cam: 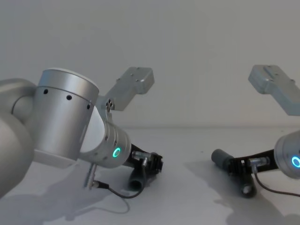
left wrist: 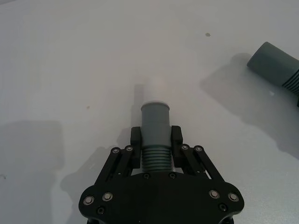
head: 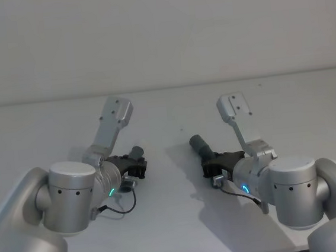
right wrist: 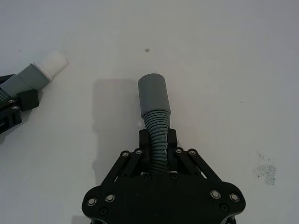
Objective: Use both hands to pick up one end of the pipe from the table, align the ends, and insert them.
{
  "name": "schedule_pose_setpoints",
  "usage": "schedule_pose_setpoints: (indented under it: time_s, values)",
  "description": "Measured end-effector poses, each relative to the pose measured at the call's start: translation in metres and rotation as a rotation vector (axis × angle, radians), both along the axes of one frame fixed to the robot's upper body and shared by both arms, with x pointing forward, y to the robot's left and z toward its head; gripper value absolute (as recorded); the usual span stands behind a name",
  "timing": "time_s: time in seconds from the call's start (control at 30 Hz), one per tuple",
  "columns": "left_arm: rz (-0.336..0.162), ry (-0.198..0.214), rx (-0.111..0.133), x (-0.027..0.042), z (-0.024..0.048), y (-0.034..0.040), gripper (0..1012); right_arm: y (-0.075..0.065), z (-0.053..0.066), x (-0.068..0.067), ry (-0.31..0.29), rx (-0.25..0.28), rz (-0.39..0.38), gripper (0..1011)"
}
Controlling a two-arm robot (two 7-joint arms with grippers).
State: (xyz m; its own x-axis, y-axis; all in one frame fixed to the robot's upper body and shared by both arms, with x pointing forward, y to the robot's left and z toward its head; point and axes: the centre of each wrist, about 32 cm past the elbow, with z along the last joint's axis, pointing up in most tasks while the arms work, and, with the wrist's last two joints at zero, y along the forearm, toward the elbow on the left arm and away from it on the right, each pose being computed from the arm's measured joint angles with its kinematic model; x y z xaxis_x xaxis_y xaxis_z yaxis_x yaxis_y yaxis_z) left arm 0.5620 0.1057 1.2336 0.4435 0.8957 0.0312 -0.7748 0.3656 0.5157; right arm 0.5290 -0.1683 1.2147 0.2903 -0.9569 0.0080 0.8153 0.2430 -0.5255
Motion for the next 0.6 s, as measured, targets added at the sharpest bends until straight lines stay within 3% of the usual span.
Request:
schedule_pose_setpoints:
  time_s: [0.33, 0.6]
  values:
    - [-0.038, -0.019, 0.018, 0.0020, 0.0031, -0.0039, 336, -0.002, 0.000, -0.002, -0.019, 0.003, 0.011, 174]
    - [-0.120, -0.102, 0.021, 0.0036, 0.0135, -0.0094, 336, -0.012, 0.001, -0.009, -0.090, 0.002, 0.047, 168]
